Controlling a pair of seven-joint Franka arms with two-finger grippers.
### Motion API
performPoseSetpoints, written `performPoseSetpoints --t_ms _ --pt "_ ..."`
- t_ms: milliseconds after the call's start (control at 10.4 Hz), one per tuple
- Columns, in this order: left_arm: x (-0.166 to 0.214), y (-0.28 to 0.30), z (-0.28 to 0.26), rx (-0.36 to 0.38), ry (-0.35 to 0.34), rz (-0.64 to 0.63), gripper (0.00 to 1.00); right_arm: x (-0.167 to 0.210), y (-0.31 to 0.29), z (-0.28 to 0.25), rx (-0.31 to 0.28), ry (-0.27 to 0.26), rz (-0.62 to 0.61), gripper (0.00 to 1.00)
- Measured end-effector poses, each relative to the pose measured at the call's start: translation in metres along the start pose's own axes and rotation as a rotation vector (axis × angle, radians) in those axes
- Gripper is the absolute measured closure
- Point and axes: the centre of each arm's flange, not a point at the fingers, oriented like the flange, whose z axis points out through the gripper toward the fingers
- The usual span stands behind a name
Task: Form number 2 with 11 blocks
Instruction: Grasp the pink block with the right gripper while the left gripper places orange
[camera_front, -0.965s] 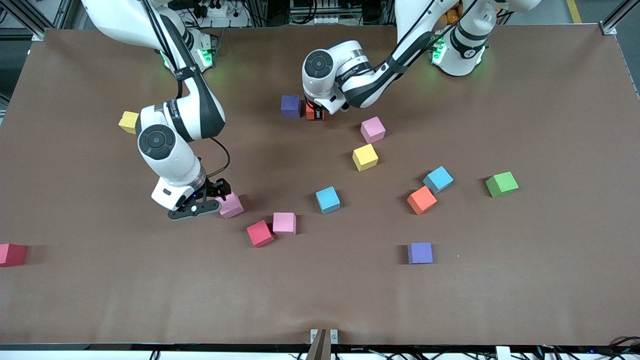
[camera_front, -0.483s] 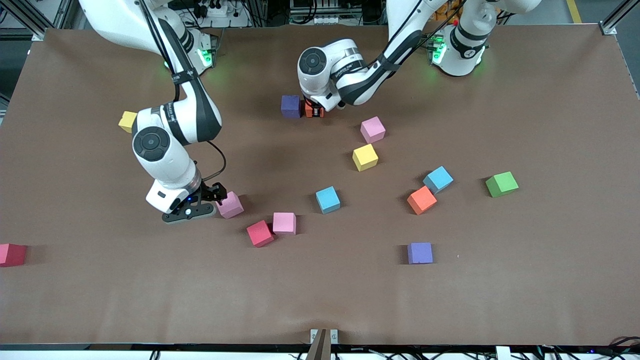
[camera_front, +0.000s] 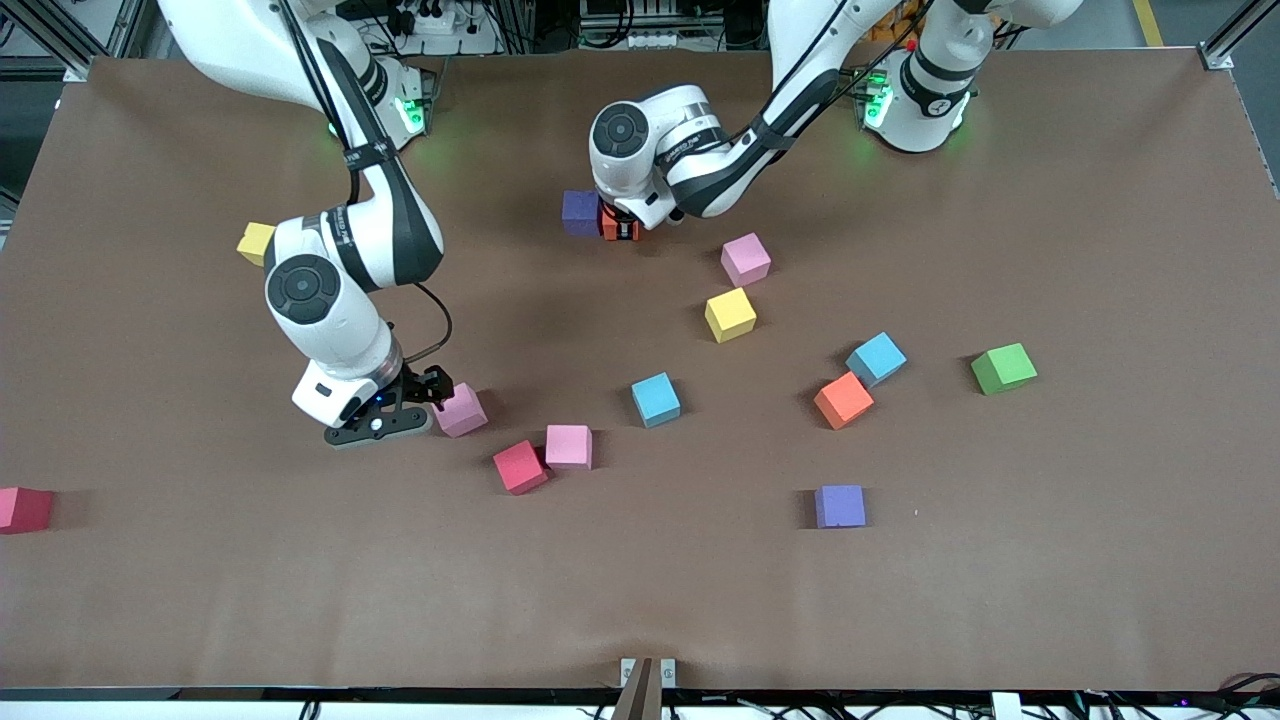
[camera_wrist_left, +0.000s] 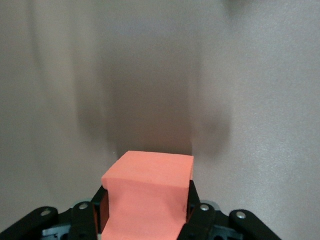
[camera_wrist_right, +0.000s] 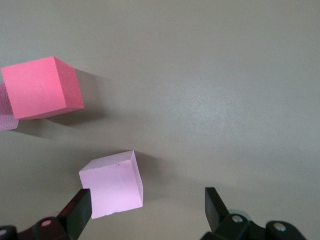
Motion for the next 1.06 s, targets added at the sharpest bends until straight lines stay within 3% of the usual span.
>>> performPoseSetpoints --t_ms 1062 --pt "-0.011 -0.010 0.009 -0.016 0.016 0.026 0.40 0.000 0.000 0.004 -0.002 -0.004 -0.024 0.00"
